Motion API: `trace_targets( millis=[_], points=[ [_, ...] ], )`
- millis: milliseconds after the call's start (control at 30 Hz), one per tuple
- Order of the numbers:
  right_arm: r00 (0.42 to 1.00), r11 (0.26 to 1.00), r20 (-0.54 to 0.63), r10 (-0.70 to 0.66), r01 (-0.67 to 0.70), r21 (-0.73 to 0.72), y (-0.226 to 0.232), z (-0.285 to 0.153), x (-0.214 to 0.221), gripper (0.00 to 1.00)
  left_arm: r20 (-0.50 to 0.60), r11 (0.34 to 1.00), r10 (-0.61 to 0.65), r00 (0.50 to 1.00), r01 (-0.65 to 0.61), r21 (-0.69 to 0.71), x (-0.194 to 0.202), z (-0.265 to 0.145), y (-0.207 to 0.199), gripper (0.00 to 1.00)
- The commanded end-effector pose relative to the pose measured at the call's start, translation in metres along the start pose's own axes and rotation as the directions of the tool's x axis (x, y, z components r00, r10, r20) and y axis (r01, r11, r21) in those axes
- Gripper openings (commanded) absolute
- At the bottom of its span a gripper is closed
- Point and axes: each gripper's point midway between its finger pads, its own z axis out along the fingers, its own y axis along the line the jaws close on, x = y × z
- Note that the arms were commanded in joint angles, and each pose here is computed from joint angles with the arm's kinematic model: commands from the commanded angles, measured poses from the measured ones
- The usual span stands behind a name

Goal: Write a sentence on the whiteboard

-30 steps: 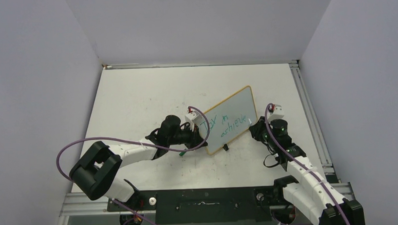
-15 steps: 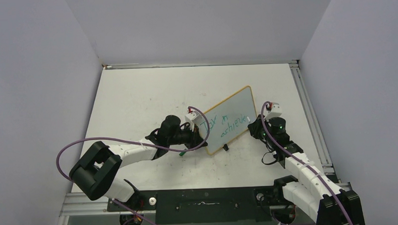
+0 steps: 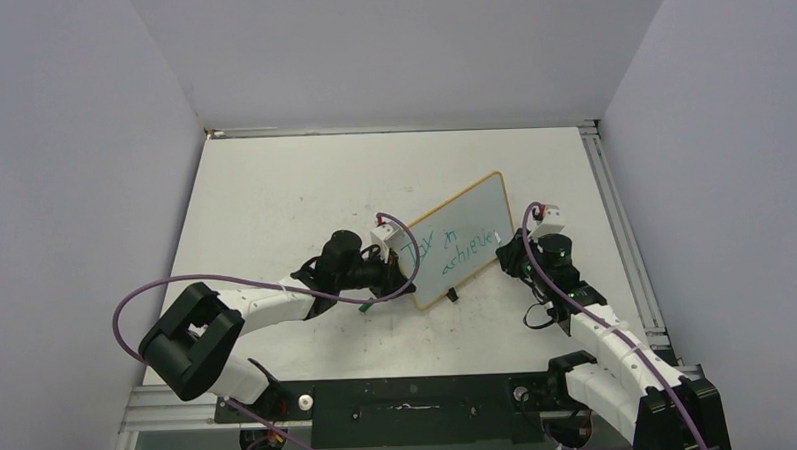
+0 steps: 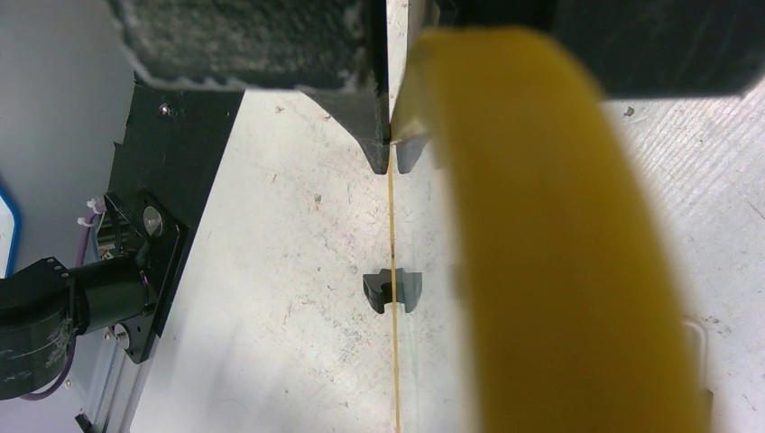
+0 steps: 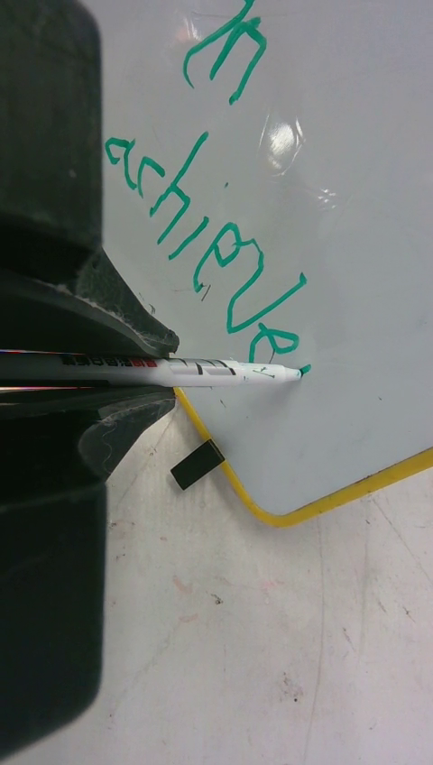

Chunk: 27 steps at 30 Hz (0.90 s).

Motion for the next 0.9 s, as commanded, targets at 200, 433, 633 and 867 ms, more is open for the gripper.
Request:
trace_targets(
  millis=[200, 433, 633, 867],
  points=[
    [0.999, 0.999, -0.002, 0.032, -0.032, 0.024, -0.005, -0.001, 0.003, 0.05, -0.003, 0.998, 0.005, 1.0, -0.005, 0.059, -0.005, -0.003, -0.015, 0.0],
    [1.0, 0.999, 0.0, 0.032, -0.032, 0.026, -0.004, 0.001, -0.001, 0.05, -0.001, 0.998, 0.005, 1.0, -0.005, 0.057, -0.005, -0.004, -0.016, 0.0],
    [0.999, 1.0, 0.023, 0.022, -0.023, 0.008, 0.001, 0.0, -0.011, 0.05, -0.001, 0.998, 0.006, 1.0, -0.006, 0.057, -0.005, -0.004, -0.016, 0.0],
    [0.996, 1.0, 0.086, 0.008, -0.008, -0.004, 0.008, -0.004, -0.034, 0.05, -0.002, 0.998, 0.005, 1.0, -0.005, 0.056, -0.005, -0.004, -0.016, 0.0]
  ],
)
